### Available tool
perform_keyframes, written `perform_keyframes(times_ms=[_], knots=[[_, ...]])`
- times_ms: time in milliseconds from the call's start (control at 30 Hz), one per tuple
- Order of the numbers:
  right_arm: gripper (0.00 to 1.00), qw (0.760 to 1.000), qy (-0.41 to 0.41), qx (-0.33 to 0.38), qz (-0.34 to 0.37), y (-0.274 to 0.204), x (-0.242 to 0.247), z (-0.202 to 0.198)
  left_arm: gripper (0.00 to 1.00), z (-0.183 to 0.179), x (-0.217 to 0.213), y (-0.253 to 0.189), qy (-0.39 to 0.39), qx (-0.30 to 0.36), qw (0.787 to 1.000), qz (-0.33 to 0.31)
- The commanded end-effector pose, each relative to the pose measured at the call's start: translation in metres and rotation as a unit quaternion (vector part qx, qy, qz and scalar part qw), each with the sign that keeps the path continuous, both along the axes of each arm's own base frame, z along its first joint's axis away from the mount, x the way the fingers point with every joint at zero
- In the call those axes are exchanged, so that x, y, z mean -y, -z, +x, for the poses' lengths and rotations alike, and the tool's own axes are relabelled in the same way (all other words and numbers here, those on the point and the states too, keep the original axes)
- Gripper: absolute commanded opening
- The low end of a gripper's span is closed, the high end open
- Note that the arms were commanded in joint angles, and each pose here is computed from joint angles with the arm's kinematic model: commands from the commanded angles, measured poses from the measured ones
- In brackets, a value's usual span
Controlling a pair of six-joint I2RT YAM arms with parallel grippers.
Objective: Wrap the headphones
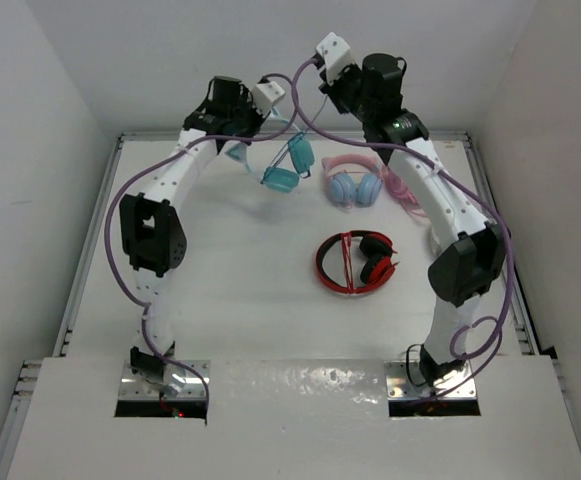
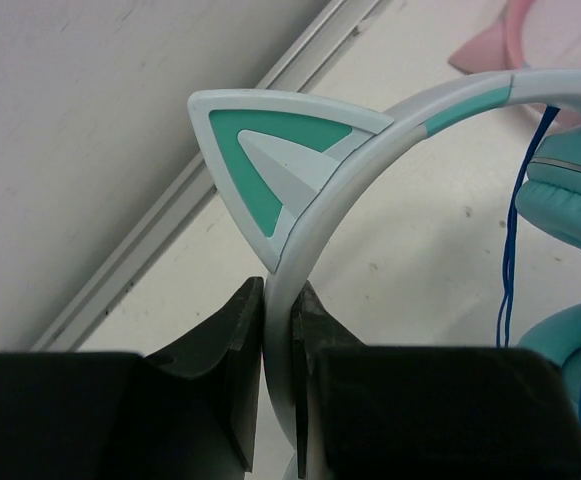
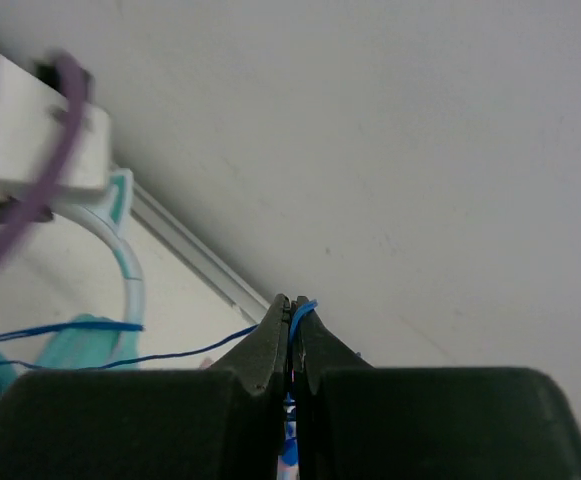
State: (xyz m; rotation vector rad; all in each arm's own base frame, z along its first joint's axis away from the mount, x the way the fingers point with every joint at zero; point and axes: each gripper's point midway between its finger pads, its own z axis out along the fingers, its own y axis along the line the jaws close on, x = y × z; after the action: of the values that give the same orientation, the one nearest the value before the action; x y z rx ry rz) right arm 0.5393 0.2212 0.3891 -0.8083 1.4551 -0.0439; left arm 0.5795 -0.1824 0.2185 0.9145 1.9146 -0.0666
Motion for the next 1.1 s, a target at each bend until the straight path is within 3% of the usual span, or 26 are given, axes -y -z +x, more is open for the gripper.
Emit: perform_keyframes(times_ms=[0,233,433,533,667,833,1067], knots=[[0.00,0.997,0.039,0.029,0.053,-0.029,0.023,0.011,0.00,-0.027,0.019,-0.090,0.084,0.062,0.993,-0.047],[0.00,0.993,0.056,0.010,0.101,-0.015,0.051,0.033,0.00,-0.067,0.044,-0.098,0.169,0.024,0.984,-0.048],[0.00,0.991,0.047,0.027,0.119,-0.033,0.048,0.034,0.00,-0.071,0.048,-0.100,0.173,0.024,0.984,-0.041],[0.00,0.991,0.069,0.016,0.115,-0.022,0.064,0.037,0.00,-0.074,0.048,-0.120,0.170,0.031,0.983,-0.068],[0.00,0.981,0.078,-0.030,0.175,0.008,0.090,0.038,0.00,-0.084,0.042,-0.156,0.182,0.028,0.972,-0.149],[0.00,0.981,0.000,-0.087,0.171,0.053,0.067,0.023,0.00,-0.102,0.028,-0.199,0.182,0.050,0.966,-0.178],[0.00,0.942,-0.101,-0.193,0.254,0.126,0.012,-0.008,0.00,-0.130,0.028,-0.263,0.186,0.058,0.942,-0.273]])
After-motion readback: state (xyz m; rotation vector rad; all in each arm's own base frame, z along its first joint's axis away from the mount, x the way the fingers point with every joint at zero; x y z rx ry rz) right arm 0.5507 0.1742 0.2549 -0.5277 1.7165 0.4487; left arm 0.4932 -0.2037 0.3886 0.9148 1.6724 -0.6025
